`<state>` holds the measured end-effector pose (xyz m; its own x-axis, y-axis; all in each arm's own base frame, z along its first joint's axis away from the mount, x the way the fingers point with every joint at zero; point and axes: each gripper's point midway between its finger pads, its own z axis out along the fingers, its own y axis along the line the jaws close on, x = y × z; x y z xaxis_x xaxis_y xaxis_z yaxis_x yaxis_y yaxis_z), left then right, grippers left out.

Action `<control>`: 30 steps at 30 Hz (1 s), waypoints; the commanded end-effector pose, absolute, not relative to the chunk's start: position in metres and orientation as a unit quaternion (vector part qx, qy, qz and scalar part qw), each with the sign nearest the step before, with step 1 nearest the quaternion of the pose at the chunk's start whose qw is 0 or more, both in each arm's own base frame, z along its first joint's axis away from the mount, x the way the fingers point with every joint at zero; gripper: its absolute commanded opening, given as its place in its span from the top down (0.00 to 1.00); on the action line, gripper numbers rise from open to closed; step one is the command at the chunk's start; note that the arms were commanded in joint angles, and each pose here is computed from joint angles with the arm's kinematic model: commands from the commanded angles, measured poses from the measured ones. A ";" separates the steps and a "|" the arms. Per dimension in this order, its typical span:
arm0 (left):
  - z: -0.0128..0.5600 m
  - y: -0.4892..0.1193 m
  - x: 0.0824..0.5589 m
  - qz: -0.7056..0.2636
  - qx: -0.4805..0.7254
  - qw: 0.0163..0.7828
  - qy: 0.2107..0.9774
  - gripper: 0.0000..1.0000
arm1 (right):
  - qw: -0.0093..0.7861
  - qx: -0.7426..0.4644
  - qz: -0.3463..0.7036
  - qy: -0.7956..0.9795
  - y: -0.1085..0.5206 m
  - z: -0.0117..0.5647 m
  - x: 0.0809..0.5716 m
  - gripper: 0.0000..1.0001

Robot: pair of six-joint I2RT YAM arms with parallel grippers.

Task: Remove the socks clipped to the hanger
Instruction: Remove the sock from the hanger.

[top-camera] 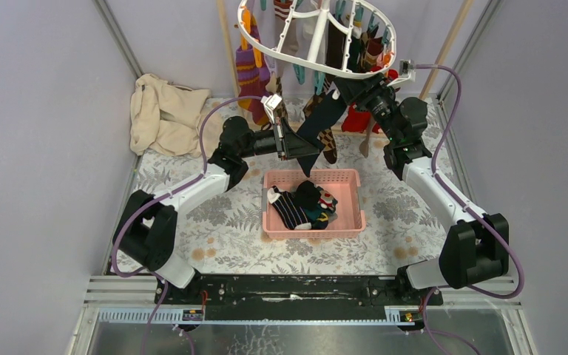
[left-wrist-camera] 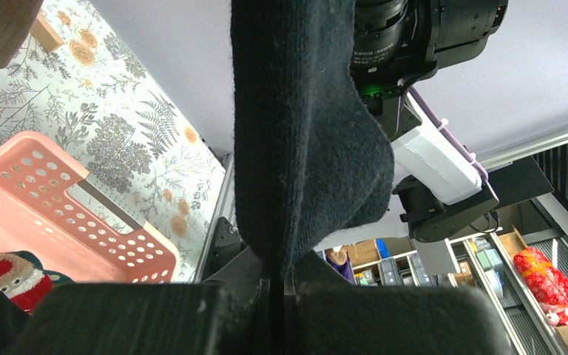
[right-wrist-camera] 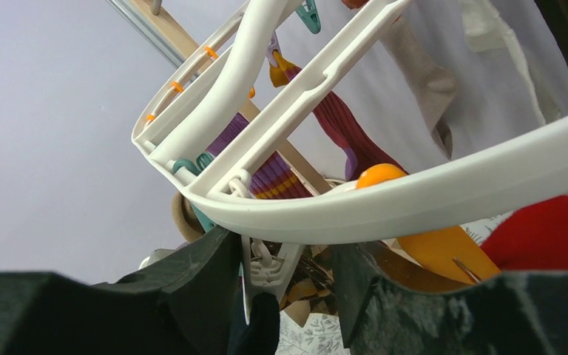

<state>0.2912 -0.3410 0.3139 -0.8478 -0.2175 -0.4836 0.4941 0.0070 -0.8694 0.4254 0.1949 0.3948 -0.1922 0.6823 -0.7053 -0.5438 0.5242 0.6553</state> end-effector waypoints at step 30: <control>0.229 -0.355 0.277 -0.603 0.123 0.238 0.751 0.98 | 0.663 0.040 0.467 0.583 0.187 0.419 0.420 0.81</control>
